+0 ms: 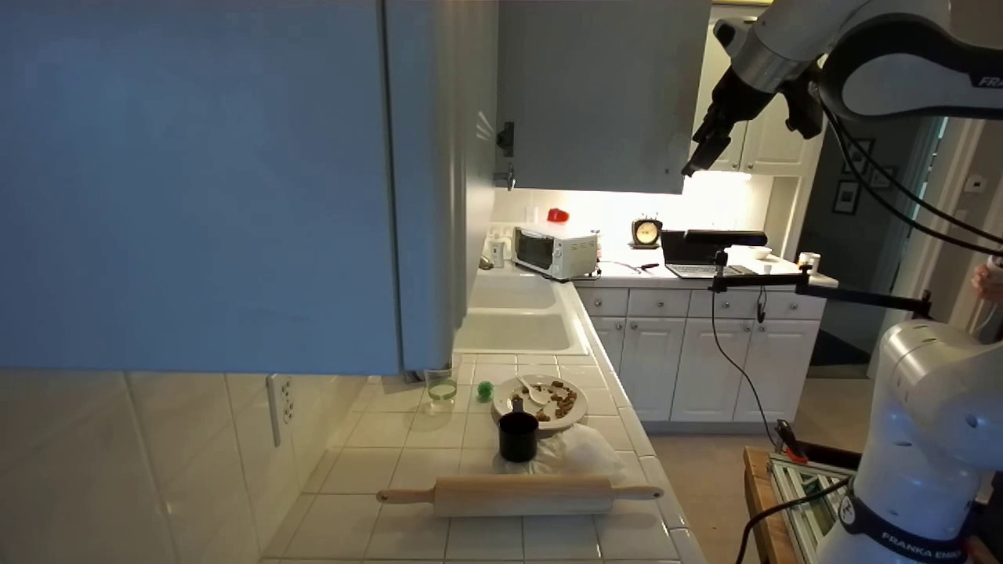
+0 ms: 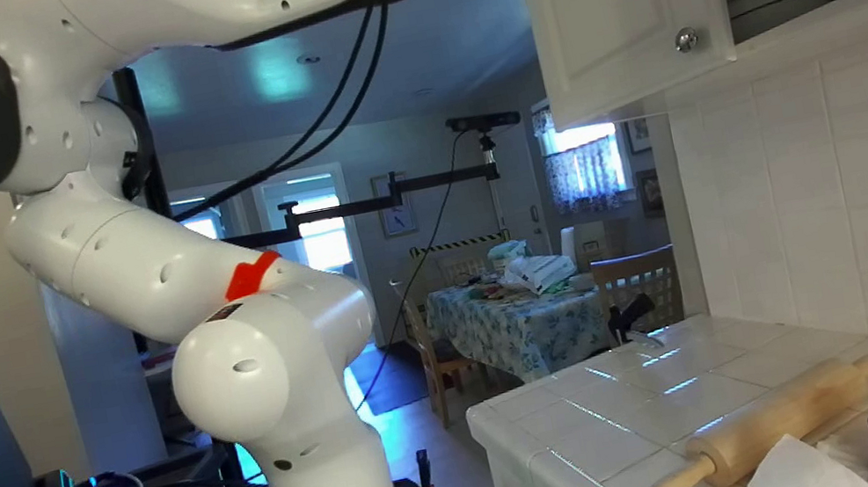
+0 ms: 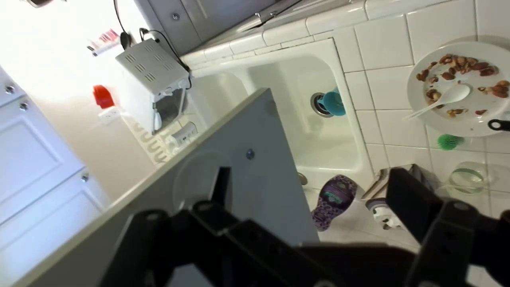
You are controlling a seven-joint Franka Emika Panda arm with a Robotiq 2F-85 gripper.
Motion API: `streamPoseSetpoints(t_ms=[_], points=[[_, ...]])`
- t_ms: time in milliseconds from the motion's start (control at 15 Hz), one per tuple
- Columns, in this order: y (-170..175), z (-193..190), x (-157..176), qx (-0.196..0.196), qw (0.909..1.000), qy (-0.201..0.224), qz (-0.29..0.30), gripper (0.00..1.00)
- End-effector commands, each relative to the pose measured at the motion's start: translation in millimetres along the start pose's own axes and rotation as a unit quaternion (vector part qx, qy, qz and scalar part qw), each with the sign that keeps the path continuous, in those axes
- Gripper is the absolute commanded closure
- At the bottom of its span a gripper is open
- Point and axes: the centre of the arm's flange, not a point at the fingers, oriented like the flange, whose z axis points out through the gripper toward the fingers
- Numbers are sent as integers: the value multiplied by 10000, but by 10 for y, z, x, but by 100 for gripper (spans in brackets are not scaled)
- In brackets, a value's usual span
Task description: Open the right cabinet door.
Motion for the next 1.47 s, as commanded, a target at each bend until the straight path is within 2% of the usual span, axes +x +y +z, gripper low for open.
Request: streamPoseSetpoints(t_ms=[0,267,800,1067,1400], points=[[184,65,143,-401,9976,-191,532,0],[337,112,218,-853,9922,-204,888,0],[540,191,321,-1452,9811,-229,1262,0],[618,179,355,-1684,9759,-210,1374,0],[781,164,246,-1843,9681,-153,1689,0]])
